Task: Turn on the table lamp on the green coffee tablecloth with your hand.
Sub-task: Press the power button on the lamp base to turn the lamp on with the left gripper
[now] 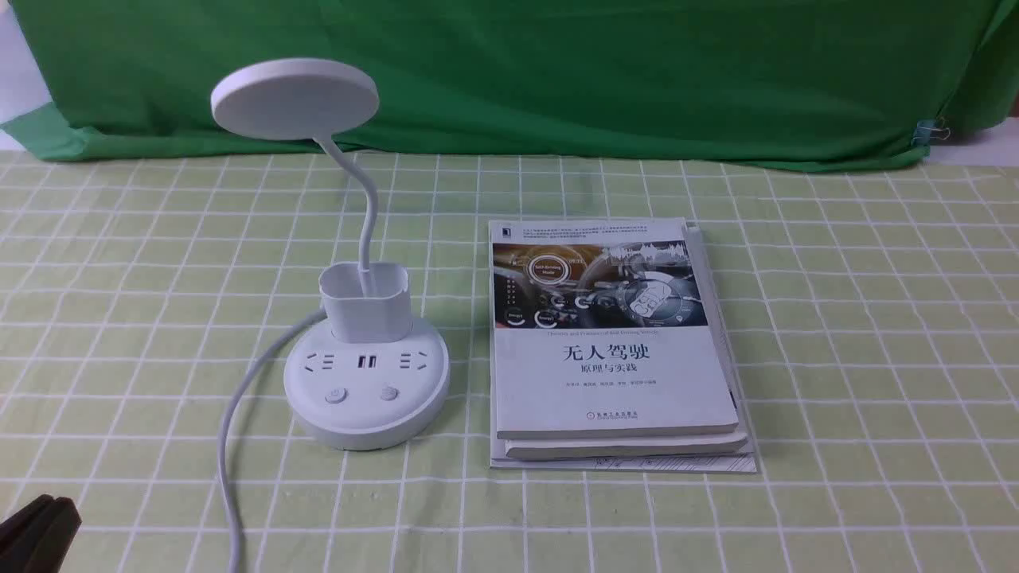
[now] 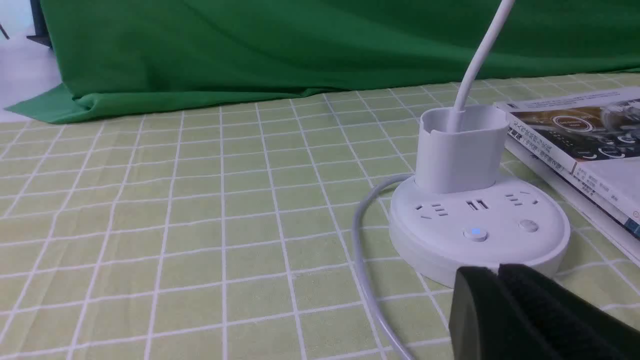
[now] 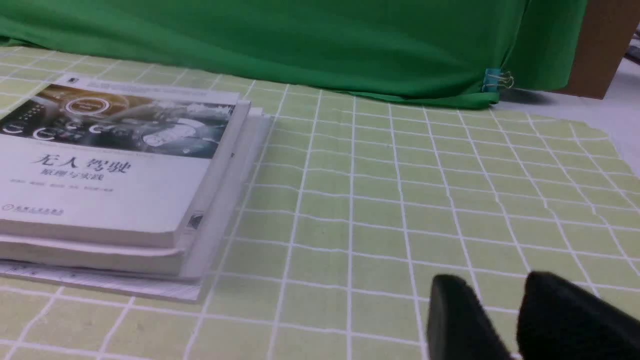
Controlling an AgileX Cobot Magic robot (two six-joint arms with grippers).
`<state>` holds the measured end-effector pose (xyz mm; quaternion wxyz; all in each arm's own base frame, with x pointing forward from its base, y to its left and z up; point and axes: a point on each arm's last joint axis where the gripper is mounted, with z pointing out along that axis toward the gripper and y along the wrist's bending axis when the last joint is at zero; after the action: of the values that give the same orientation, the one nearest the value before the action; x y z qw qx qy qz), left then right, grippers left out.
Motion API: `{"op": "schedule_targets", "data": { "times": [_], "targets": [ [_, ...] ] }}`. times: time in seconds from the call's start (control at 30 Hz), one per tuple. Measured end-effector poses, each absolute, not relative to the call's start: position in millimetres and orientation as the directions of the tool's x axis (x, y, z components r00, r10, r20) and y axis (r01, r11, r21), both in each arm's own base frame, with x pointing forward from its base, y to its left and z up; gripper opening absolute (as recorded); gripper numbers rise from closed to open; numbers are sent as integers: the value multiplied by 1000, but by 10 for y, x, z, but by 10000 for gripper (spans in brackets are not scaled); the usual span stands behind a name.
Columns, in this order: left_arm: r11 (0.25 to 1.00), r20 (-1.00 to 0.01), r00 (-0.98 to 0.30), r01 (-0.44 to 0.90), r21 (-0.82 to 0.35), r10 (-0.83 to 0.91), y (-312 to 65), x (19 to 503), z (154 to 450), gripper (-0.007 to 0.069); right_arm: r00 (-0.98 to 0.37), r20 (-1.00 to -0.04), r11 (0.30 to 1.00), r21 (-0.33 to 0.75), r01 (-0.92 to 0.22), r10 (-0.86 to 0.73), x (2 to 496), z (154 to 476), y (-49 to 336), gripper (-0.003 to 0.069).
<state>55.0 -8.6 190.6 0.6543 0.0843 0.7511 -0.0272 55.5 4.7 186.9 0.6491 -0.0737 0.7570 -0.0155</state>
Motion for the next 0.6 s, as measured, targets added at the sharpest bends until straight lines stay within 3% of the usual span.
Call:
{"op": "schedule_targets", "data": {
  "times": [0.37,0.6],
  "targets": [
    [985,-989,-120,161,69,89,-86,552,1915,19,-147,-980,989,-119,-92,-132,555,1869,47,245],
    [986,-997,-15,152,69,73,-86,559,2012,19,-147,-980,989,-119,-92,-132,555,1869,47,245]
  ]
}}
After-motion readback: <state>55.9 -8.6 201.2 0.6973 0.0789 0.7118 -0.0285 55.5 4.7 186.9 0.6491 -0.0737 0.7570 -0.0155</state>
